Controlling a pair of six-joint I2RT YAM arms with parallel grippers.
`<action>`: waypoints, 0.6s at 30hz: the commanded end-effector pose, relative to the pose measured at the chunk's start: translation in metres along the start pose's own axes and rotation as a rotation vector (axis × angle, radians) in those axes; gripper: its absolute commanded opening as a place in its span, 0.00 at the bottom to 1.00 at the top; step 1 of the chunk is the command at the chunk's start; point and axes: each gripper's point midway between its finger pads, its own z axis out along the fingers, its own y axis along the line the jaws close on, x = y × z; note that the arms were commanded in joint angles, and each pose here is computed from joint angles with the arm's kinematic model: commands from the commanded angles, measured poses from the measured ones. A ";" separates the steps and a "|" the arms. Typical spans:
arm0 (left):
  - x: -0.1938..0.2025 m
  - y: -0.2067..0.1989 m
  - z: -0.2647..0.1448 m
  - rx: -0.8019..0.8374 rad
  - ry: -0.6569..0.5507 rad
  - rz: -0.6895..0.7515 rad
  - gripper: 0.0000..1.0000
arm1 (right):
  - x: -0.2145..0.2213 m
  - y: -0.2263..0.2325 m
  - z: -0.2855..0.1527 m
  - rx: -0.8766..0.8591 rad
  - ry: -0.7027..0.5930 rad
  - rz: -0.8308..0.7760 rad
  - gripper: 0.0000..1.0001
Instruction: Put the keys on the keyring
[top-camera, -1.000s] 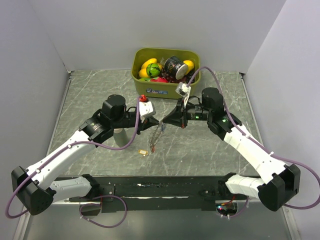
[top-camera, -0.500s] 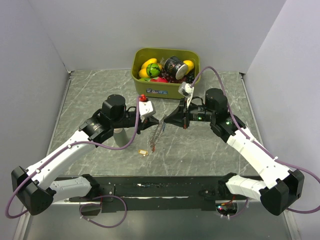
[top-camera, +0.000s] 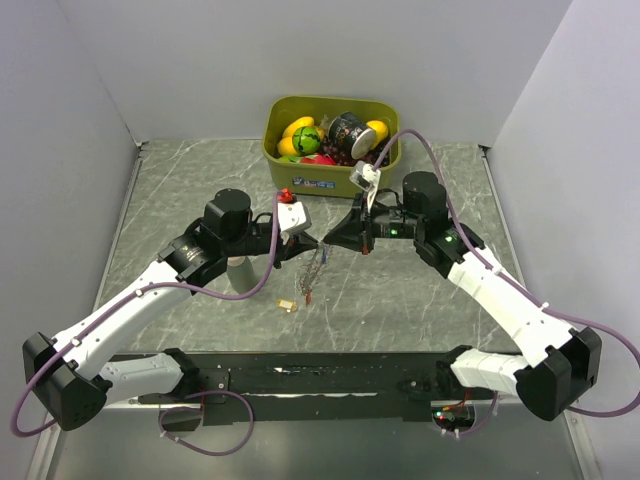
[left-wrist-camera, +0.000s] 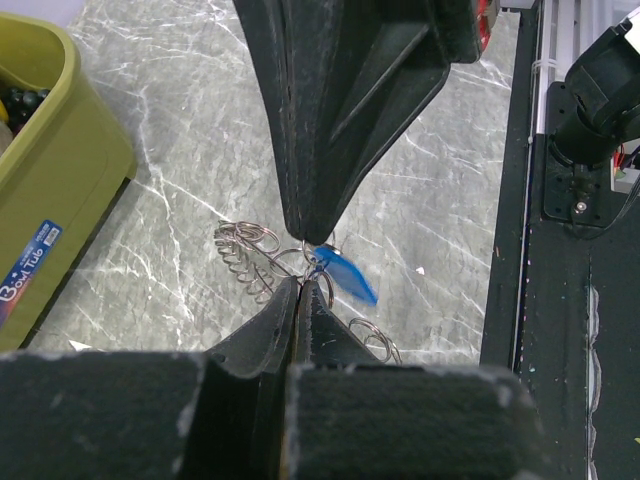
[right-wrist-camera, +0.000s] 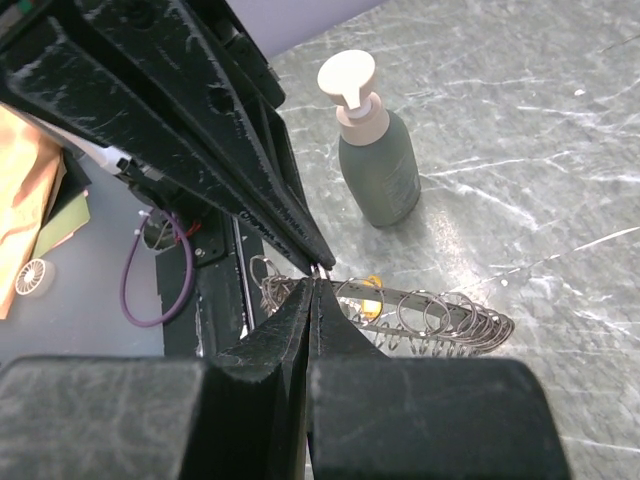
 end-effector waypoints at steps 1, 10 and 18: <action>-0.044 0.001 -0.006 -0.003 -0.120 0.067 0.01 | -0.023 0.009 0.001 -0.025 -0.034 -0.050 0.00; -0.047 -0.001 -0.007 0.004 -0.122 0.068 0.01 | -0.021 0.004 0.003 0.005 -0.034 -0.042 0.00; -0.048 -0.002 -0.008 0.002 -0.123 0.070 0.01 | -0.017 -0.006 0.006 0.052 -0.020 -0.015 0.00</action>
